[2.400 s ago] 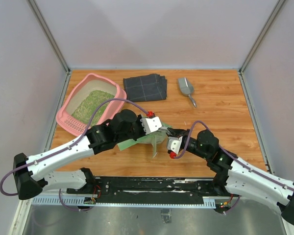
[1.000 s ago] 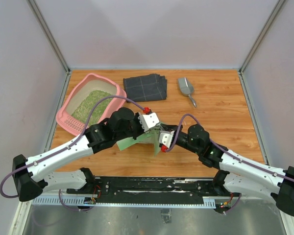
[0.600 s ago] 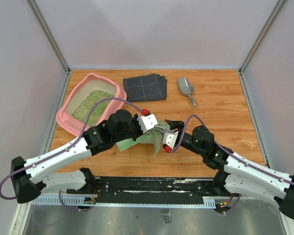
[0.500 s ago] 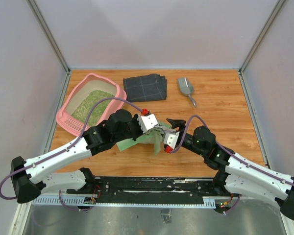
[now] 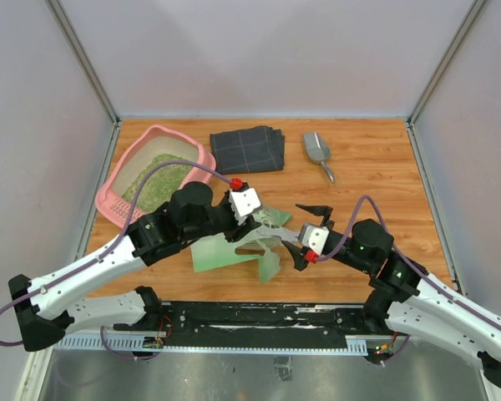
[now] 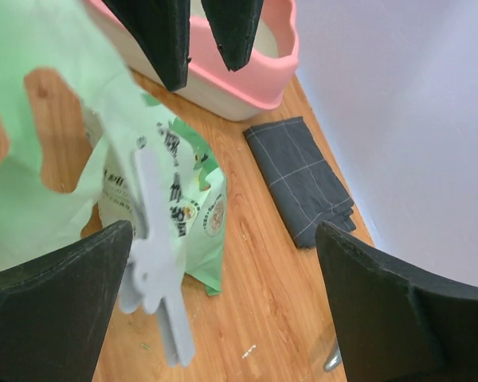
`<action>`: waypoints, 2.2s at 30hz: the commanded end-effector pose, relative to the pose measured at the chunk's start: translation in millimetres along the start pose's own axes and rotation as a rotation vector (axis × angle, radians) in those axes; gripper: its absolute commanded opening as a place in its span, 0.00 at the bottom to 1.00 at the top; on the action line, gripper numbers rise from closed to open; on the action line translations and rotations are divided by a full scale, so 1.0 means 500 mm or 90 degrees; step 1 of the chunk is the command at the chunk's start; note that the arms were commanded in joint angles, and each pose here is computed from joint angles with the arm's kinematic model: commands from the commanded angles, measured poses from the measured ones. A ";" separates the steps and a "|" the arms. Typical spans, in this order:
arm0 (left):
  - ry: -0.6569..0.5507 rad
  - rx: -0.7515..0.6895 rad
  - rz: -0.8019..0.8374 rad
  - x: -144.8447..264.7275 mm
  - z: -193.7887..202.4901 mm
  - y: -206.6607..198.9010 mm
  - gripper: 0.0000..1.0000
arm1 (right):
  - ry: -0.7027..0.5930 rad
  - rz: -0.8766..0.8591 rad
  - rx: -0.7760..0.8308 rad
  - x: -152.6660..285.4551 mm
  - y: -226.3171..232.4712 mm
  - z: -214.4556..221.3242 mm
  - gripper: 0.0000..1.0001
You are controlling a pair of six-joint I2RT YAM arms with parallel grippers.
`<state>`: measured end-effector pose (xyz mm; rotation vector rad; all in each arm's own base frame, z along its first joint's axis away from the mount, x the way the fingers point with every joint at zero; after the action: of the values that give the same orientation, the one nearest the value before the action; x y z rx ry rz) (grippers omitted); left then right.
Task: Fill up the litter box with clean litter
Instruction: Clamp the cat litter bag at the center of the board, then reset both arms
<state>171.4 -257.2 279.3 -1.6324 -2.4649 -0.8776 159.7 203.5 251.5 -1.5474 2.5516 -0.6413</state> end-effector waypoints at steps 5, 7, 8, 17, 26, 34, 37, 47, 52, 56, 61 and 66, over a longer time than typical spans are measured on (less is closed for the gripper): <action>-0.032 0.120 -0.027 0.010 -0.046 0.011 0.48 | -0.082 0.039 -0.197 0.043 0.009 -0.045 0.98; 0.002 0.118 -0.006 -0.007 -0.017 -0.005 0.48 | -0.081 0.083 -0.246 0.050 -0.002 -0.036 0.98; 0.011 0.123 0.006 -0.014 -0.003 -0.016 0.48 | -0.072 0.099 -0.259 0.053 -0.005 -0.028 0.98; 0.031 0.129 0.003 -0.036 0.066 -0.055 0.50 | 0.017 0.184 -0.303 0.091 -0.014 0.035 0.98; -0.023 0.104 -0.090 -0.002 0.001 0.011 0.53 | 0.009 0.242 -0.320 0.123 -0.032 0.038 0.98; -0.006 0.181 -0.271 0.096 -0.038 0.098 0.69 | 0.034 0.307 -0.420 0.173 -0.055 0.007 0.98; 0.039 0.226 -0.309 0.118 -0.019 0.103 0.74 | 0.062 0.323 -0.426 0.187 -0.062 0.002 0.98; 0.192 0.448 -0.424 0.193 0.144 0.030 0.76 | 0.100 0.430 -0.505 0.228 -0.060 0.057 0.98; 0.175 0.498 -0.363 0.124 0.185 -0.017 0.72 | 0.068 0.434 -0.505 0.238 -0.064 0.053 0.98; 0.171 0.535 -0.256 0.062 0.181 -0.061 0.69 | 0.053 0.447 -0.501 0.248 -0.080 0.028 0.98; 0.133 0.584 -0.178 0.004 0.180 -0.099 0.61 | 0.054 0.466 -0.482 0.252 -0.100 0.006 0.98; 0.113 0.594 -0.160 -0.043 0.186 -0.107 0.61 | 0.057 0.463 -0.466 0.235 -0.107 -0.003 0.98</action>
<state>153.8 -216.9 164.6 -0.7662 -2.3754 0.0191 143.3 78.3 279.7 -0.5315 3.3112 0.3708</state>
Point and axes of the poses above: each gripper's point midway between its finger pads, its own x axis back along the fingers, its own y axis along the line the jaws close on, z = x × y, the point moved 4 cm from there along x, back along the fingers, and after that the axes turned 14 degrees about -x, right-handed, at the moved point
